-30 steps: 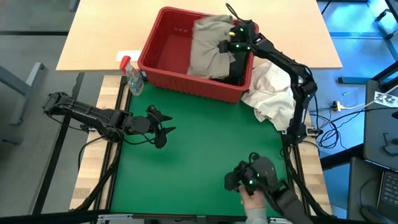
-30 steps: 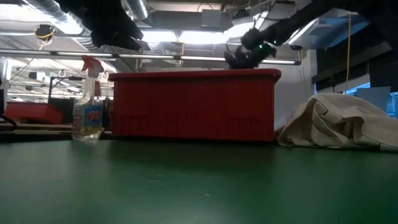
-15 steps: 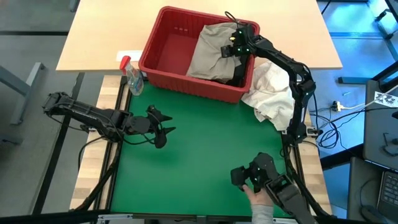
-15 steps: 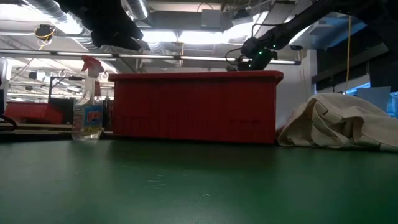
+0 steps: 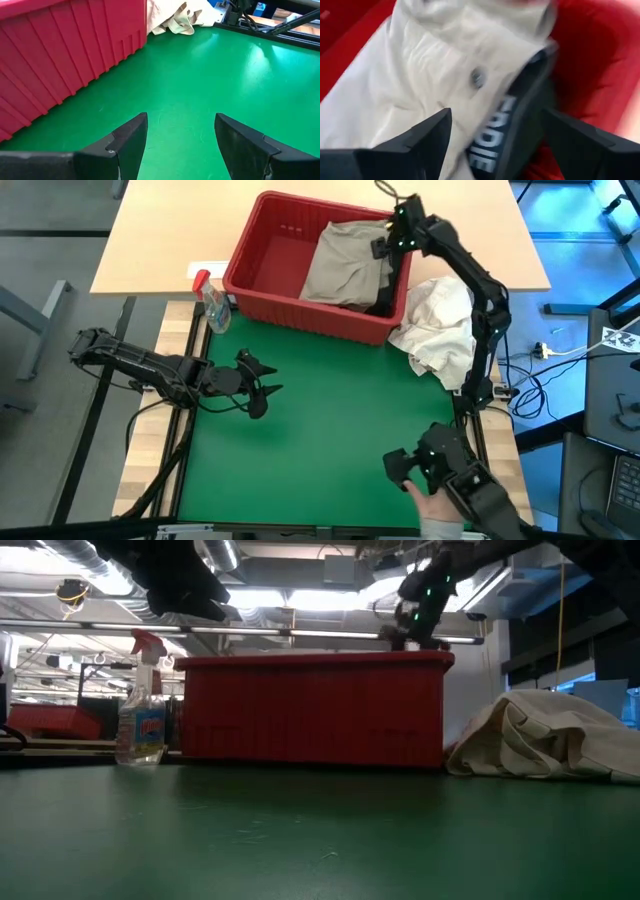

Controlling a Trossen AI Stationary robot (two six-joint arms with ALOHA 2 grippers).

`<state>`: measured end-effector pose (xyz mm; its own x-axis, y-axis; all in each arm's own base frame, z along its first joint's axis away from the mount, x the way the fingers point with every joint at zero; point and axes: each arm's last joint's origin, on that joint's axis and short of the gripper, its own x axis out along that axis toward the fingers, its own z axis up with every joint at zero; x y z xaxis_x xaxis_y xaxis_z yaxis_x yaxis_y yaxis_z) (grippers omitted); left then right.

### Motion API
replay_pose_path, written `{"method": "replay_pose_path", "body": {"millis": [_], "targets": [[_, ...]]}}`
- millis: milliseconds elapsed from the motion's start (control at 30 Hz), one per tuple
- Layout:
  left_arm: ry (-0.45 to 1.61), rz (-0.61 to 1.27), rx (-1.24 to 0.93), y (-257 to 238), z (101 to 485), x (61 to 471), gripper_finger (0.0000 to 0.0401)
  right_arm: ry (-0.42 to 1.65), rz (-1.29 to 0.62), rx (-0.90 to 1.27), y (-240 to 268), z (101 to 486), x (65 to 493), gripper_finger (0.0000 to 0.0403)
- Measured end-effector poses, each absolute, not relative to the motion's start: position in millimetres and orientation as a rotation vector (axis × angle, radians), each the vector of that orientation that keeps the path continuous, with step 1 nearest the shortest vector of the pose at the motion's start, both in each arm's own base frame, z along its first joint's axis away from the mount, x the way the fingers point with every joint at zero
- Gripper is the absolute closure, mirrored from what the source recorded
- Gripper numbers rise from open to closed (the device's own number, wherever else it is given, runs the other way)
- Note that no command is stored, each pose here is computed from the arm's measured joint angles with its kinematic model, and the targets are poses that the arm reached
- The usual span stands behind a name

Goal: Fold Laundry from Bin
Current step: Put the stacked shorts into the red laundry bin

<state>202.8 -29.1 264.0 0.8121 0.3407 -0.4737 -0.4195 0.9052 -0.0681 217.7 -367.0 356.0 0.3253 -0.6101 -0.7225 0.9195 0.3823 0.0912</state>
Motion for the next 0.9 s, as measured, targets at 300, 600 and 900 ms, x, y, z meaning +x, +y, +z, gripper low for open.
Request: {"method": "replay_pose_path", "body": {"millis": [300,600,900], "targets": [[0.473,0.406,-0.164,-29,264,203,0.0176,0.613,-1.004,0.432,-344,412,224,0.0113],[0.473,0.410,-0.154,-29,264,203,0.0176,0.534,-0.907,0.262,-365,346,294,0.0134],[0.472,0.411,-0.155,-29,264,203,0.0176,0.681,-1.176,0.314,-388,224,284,0.0161]]}}
